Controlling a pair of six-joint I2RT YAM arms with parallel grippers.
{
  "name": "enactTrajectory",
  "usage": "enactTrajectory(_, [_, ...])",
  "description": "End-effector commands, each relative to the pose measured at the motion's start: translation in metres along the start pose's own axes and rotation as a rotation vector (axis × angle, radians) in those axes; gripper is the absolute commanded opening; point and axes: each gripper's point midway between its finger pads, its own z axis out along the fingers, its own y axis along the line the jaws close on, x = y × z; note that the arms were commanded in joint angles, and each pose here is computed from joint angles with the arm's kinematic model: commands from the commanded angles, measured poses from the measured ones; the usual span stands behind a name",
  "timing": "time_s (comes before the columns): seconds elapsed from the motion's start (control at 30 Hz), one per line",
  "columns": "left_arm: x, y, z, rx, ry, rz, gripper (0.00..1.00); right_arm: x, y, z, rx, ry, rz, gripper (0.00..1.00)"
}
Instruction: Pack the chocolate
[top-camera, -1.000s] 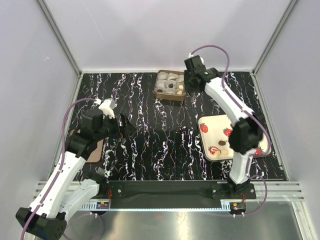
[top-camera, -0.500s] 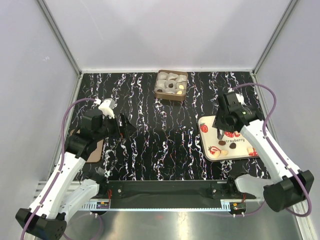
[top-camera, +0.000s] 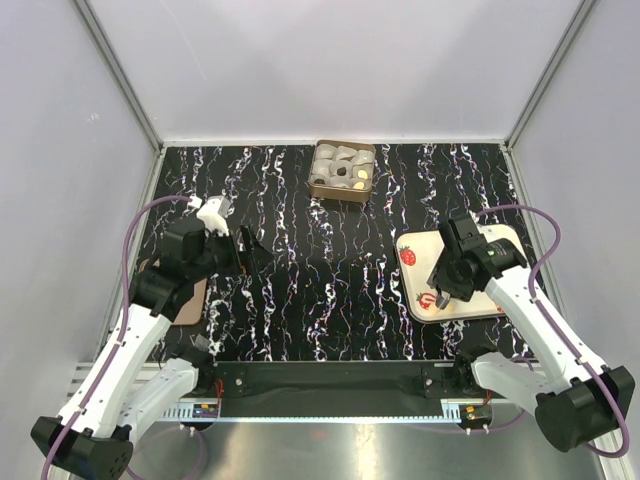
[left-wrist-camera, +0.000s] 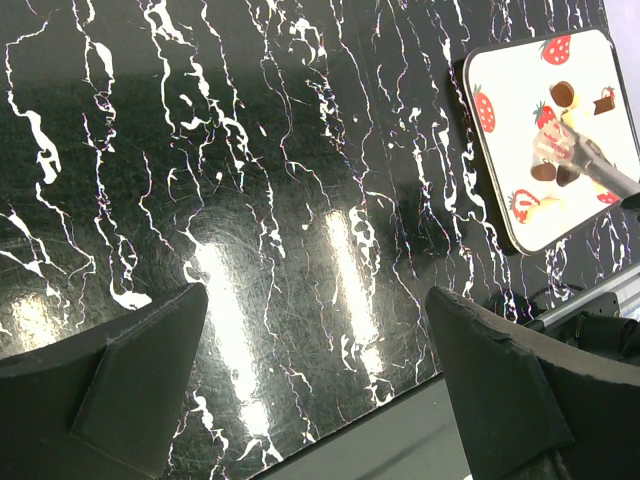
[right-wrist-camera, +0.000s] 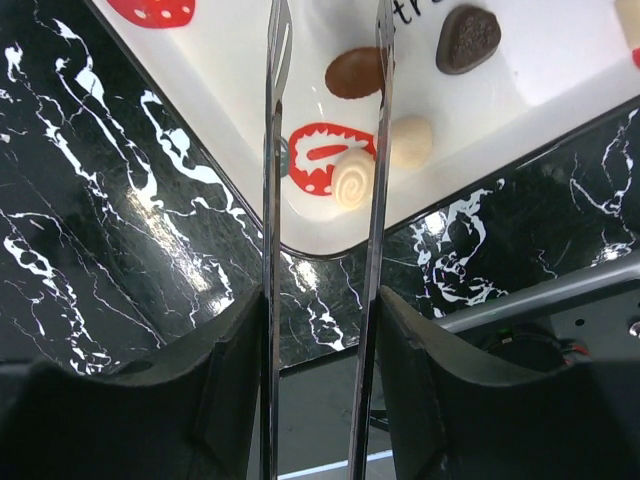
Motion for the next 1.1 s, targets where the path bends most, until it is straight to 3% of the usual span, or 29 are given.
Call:
enactTrajectory(0.0, [-0.006,-0.006,0.000,0.034,-0.028,0.006,0.99,0.006,0.001,-0.003,-0.024,0.008,0.059,0.53])
enactTrajectory(0.63, [-0.003,-0.006,0.000,0.041,-0.031,-0.004,0.99,0.021,-0.005,-0.008,-0.042,0.049,0.048,0.53])
enactTrajectory(1.07, [-0.003,-0.009,0.001,0.055,-0.029,-0.016,0.99,0.023,-0.002,-0.005,-0.064,0.058,0.038,0.47])
